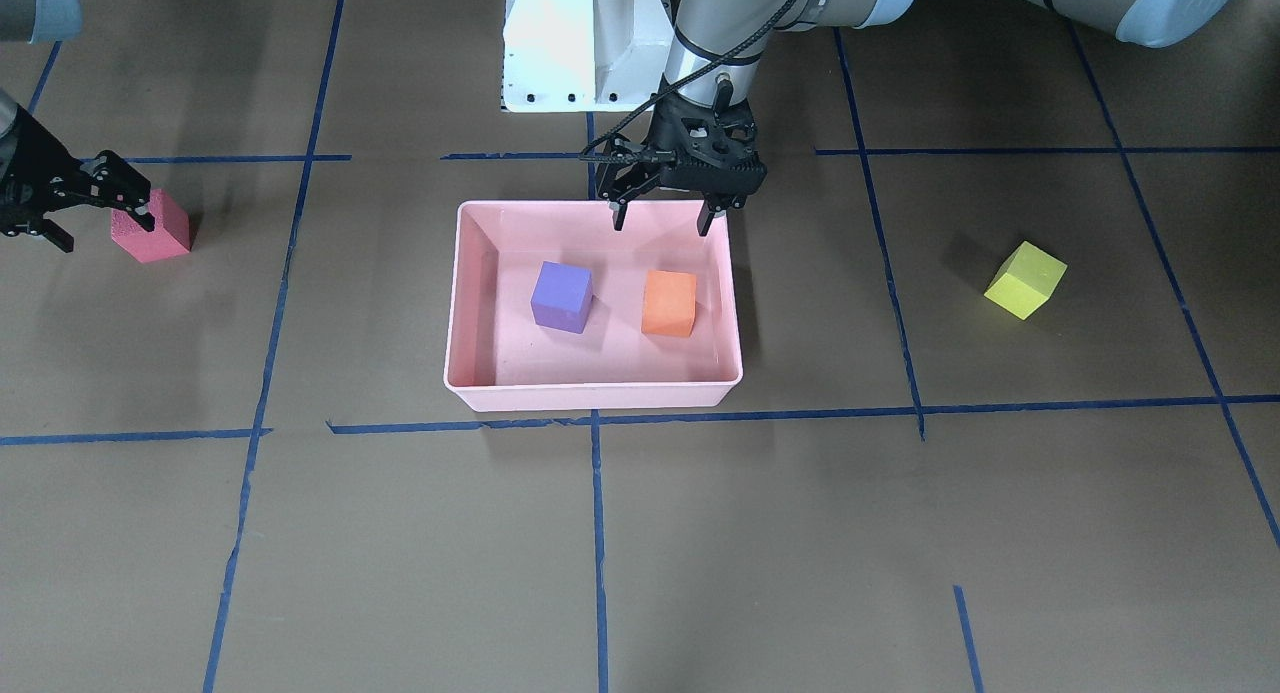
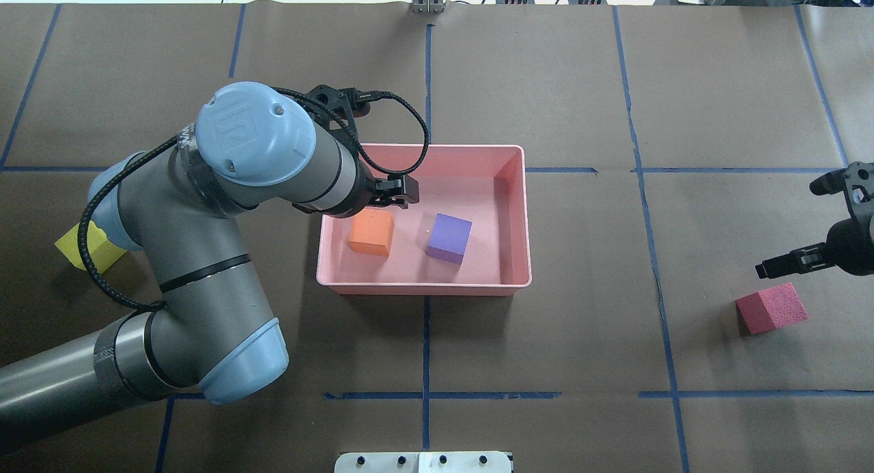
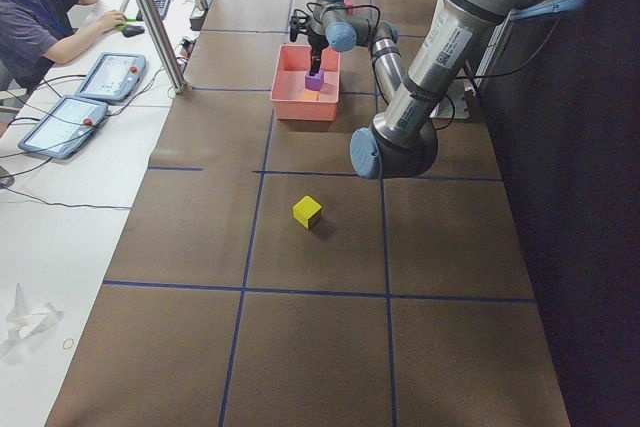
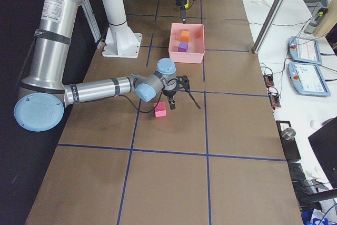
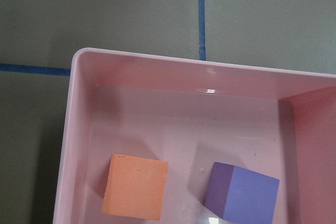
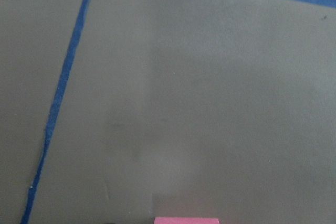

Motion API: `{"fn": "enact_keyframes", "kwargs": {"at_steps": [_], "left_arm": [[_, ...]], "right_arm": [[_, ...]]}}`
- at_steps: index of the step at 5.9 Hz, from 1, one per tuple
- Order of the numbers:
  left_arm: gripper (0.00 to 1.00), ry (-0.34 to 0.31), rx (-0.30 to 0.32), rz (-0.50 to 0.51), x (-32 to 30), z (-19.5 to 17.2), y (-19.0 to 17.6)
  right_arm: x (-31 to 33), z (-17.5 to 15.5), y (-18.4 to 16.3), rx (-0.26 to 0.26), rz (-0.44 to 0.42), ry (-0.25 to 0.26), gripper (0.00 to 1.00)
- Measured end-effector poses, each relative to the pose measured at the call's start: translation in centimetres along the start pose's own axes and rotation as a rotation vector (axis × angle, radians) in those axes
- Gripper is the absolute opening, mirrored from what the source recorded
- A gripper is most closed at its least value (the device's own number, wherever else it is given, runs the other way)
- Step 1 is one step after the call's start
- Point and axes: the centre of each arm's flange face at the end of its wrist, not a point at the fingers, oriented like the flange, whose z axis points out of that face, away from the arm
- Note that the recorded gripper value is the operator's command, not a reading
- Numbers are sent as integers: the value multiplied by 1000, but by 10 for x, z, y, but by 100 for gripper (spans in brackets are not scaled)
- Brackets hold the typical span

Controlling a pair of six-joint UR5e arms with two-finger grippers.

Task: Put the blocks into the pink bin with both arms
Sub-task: 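Place the orange cube in the bin while the right gripper reaches the pink cube, then grasp the pink cube with the right gripper while the left gripper withdraws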

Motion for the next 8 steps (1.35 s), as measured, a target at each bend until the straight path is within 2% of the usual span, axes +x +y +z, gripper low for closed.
{"fn": "enact_keyframes", "kwargs": {"at_steps": [3, 4, 5, 6, 7, 8], "left_arm": [[100, 3, -4, 3, 1, 0, 5], [100, 4, -4, 4, 1, 0, 5], [100, 3, -4, 4, 0, 0, 5], [100, 0, -5, 3, -1, 1, 6], [100, -3, -7, 3, -3, 2, 6], [100, -6, -11, 7, -5, 3, 6]], "right_arm": [[-10, 27, 33, -34, 26, 40, 99], [-13, 34, 37, -43, 28, 48, 95], [-12, 41, 41, -57, 22, 57, 67], [-12, 47, 44, -71, 15, 63, 47], [-13, 53, 45, -81, 10, 67, 32], [-17, 55, 43, -84, 4, 60, 30]]}}
